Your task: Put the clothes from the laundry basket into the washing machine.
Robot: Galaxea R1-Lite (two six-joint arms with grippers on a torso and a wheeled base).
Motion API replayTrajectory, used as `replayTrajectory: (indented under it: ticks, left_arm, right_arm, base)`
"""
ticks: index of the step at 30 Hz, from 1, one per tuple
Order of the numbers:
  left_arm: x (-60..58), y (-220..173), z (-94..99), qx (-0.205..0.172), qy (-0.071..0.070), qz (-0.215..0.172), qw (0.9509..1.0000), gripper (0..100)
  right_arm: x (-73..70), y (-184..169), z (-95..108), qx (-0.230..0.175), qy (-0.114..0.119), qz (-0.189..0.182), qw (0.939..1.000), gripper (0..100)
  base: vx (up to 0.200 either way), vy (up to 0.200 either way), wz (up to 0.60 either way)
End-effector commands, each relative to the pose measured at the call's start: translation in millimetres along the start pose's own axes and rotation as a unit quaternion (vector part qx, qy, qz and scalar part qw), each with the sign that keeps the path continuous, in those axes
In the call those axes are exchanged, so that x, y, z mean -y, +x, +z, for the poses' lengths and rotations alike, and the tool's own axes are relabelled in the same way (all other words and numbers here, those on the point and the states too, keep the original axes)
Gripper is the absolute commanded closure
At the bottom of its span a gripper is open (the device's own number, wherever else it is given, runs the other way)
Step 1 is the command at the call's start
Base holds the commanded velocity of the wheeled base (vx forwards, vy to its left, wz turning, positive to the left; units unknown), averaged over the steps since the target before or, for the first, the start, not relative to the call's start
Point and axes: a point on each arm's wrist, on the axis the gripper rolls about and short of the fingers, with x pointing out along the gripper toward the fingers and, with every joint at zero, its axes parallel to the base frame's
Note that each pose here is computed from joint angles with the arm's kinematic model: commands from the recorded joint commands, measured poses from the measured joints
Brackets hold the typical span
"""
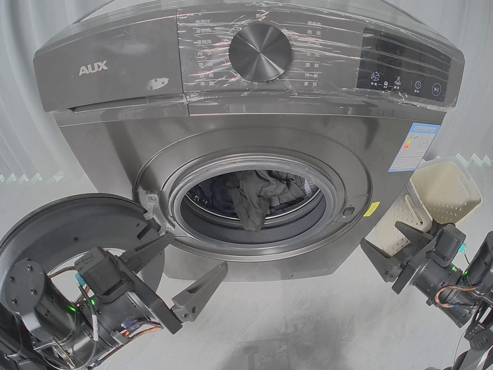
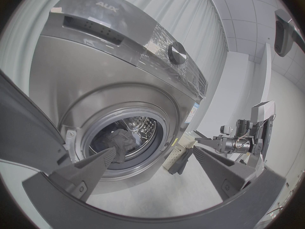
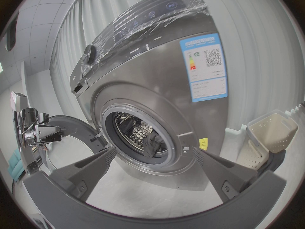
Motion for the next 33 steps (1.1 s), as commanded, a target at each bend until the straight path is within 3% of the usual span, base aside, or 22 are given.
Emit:
replayTrajectory:
  ticks: [1, 9, 18, 22, 25, 28, 33]
  left_arm:
    - [-3.5, -12, 4.8, 0.012, 0.012, 0.015, 0.9997, 0]
    - [-6.0, -26, 10.8, 0.026, 0.021, 0.022, 0.9992, 0]
    - [-12.1, -38, 13.0, 0.030, 0.025, 0.037, 0.9985, 0]
    - [-21.0, -45, 20.0, 0.044, 0.030, 0.065, 0.9965, 0]
    - [-27.4, -55, 26.6, 0.055, 0.033, 0.084, 0.9944, 0]
    - [-29.2, -63, 28.3, 0.051, 0.034, 0.090, 0.9940, 0]
    - [-31.5, -82, 24.1, 0.013, 0.039, 0.104, 0.9938, 0]
  right_arm:
    - [6.1, -18, 9, 0.020, 0.003, -0.013, 0.9997, 0]
    - [11.5, -23, 13, 0.030, 0.003, -0.029, 0.9991, 0]
    - [13.4, -32, 11, 0.002, 0.000, -0.035, 0.9994, 0]
    - [29.4, -45, 11, -0.022, -0.009, -0.087, 0.9959, 0]
    - [32.6, -59, 11, -0.036, -0.017, -0.101, 0.9941, 0]
    - [32.8, -71, 10, -0.045, -0.018, -0.105, 0.9933, 0]
    - [36.0, -94, 11, -0.037, -0.016, -0.128, 0.9909, 0]
  base:
    - [-0.200, 0.000, 0.00]
    - [-0.200, 0.000, 0.00]
    - [-0.200, 0.000, 0.00]
    - [-0.200, 0.000, 0.00]
    - [-0.200, 0.000, 0.00]
    - [-0.067, 0.000, 0.00]
    - [0.000, 0.000, 0.00]
